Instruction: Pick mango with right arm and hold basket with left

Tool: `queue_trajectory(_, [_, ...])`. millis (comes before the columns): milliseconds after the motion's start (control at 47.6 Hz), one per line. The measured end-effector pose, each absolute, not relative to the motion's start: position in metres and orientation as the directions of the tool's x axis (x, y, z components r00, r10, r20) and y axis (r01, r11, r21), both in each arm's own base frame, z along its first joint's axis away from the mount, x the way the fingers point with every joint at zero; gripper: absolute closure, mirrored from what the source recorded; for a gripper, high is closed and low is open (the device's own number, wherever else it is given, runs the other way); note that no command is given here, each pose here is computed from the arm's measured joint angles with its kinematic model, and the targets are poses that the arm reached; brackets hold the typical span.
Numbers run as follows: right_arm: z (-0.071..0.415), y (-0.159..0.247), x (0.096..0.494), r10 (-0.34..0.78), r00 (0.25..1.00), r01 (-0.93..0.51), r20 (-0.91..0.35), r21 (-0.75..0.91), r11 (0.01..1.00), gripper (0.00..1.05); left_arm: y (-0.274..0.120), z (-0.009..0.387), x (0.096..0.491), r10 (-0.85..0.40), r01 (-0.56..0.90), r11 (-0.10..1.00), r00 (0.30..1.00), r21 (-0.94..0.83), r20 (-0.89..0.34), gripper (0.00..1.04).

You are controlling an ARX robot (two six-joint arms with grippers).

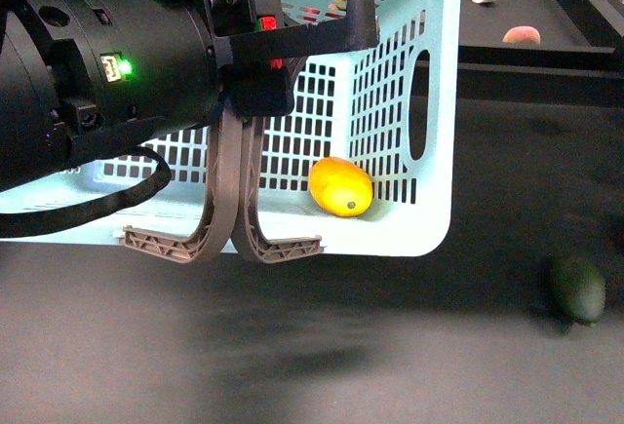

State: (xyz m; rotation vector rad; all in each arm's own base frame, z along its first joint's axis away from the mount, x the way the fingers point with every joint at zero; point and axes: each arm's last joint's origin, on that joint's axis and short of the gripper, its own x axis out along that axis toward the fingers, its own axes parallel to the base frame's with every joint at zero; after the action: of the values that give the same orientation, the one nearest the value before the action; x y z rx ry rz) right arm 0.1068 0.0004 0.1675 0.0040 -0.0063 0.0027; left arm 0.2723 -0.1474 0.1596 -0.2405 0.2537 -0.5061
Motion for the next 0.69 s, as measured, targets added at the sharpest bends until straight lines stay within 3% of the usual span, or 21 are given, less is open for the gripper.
queue_trajectory(525, [0.1650,0.0002,0.0977,0.002,1.000,-0.002,0.001,0.004,1.000,1.03,-0.1474,0.1595,0.2722,-0.505,0.445,0.848,0.844,-0.288,-0.179,0.97])
queue_trajectory(693, [0.1650,0.0002,0.0977,0.002,1.000,-0.002,0.001,0.002,1.000,0.82,-0.1474,0.1595,0.2722,-0.505,0.445,0.848,0.844,-0.288,-0.179,0.97])
